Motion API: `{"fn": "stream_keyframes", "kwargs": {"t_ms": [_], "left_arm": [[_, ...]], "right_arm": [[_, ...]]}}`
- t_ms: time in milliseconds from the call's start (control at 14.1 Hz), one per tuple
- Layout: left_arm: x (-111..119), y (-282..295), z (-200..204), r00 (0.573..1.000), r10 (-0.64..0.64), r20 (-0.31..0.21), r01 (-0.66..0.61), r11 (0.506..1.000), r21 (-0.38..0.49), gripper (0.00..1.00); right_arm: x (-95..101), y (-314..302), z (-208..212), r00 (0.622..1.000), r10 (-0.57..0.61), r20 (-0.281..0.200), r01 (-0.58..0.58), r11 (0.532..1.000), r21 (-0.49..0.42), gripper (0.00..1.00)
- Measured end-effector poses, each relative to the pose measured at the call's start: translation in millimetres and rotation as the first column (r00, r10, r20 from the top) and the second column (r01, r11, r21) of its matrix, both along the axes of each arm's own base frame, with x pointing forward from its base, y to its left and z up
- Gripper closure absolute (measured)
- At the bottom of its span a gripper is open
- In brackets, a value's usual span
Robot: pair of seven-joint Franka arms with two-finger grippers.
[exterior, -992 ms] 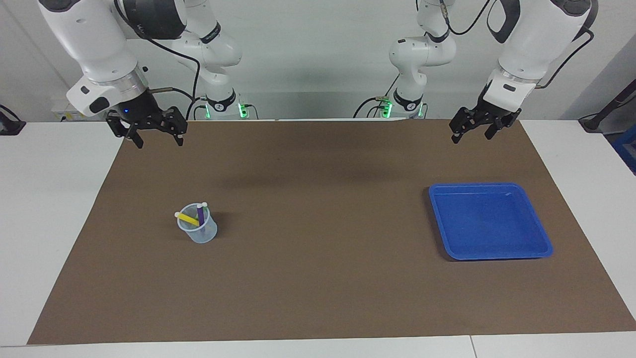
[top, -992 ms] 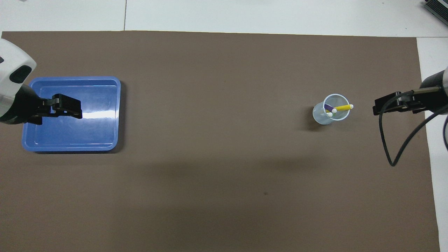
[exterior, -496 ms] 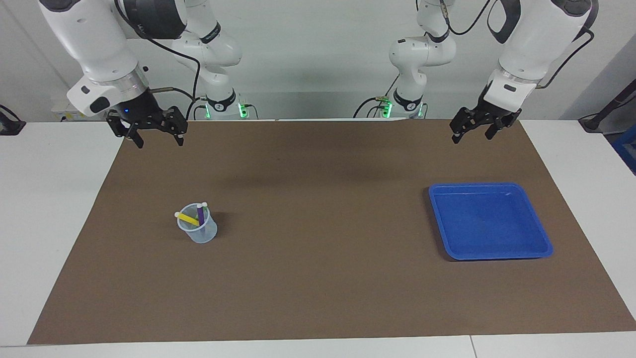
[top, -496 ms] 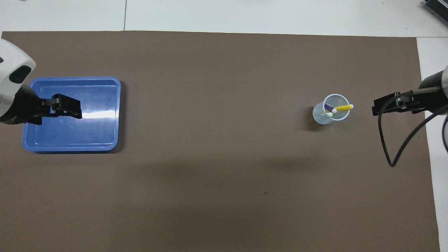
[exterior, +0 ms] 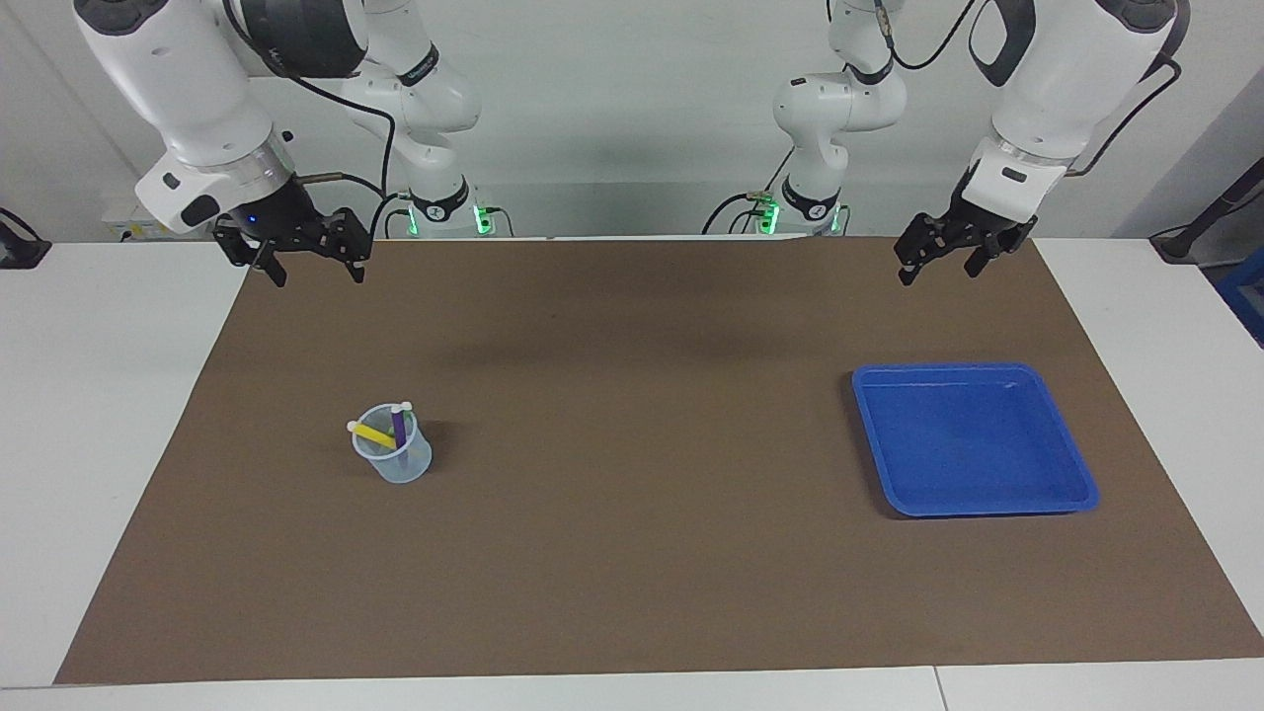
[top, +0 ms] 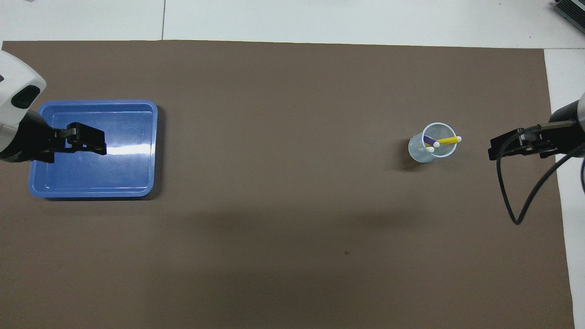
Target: Right arm passes pens to left for tray arrangement
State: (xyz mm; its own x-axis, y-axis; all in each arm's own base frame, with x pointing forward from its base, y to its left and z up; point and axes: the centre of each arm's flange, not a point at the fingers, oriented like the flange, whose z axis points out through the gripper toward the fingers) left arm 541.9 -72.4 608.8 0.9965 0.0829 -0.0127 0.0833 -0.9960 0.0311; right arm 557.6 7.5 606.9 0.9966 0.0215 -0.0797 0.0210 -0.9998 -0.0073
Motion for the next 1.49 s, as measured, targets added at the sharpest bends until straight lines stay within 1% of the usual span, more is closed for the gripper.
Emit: {"fn": "stream_keyframes", "kwargs": {"t_ms": [354,567,779,850,992,1133,1275,1487], "left_arm": [[-1,-5,-2,1.000,-0.008,-0.005,0.008,1.000,0.001,0.00],[-2,-8,-2,1.000,-0.015,-0.004,0.015,1.000,0.001,0.00],[-2,-12,-1,1.000,-0.022,0.002,0.022,1.000,0.001,0.00],[-2,-13,0,1.000,-0.024,0.004,0.024,1.000,0.000,0.00],[-2,-14,0,1.000,-0.025,0.008,0.025,1.000,0.000,0.00],[-2,-14,0,1.000,-0.025,0.009,0.025,1.000,0.000,0.00],[-2,-15,0,1.000,-0.026,0.009,0.026,1.000,0.000,0.00],[-2,-18,0,0.999,-0.032,0.014,0.032,0.999,-0.001,0.00]], "right_arm": [[-3.5,0,-4,1.000,0.000,-0.010,0.000,1.000,-0.001,0.00],[-4.8,0,-4,0.999,0.045,-0.011,-0.045,0.999,0.003,0.00],[-4.9,0,-4,0.998,0.060,-0.008,-0.060,0.998,0.004,0.00],[-3.8,1,-6,0.998,0.061,0.005,-0.061,0.998,0.003,0.00],[-1.0,0,-15,0.997,0.065,0.047,-0.065,0.998,0.000,0.00],[2.3,-13,-33,0.990,0.121,0.067,-0.122,0.993,-0.001,0.00],[10.4,-43,-55,0.979,0.172,0.113,-0.172,0.985,-0.009,0.00],[27.7,-78,-98,0.976,0.176,0.127,-0.178,0.984,0.006,0.00]]}}
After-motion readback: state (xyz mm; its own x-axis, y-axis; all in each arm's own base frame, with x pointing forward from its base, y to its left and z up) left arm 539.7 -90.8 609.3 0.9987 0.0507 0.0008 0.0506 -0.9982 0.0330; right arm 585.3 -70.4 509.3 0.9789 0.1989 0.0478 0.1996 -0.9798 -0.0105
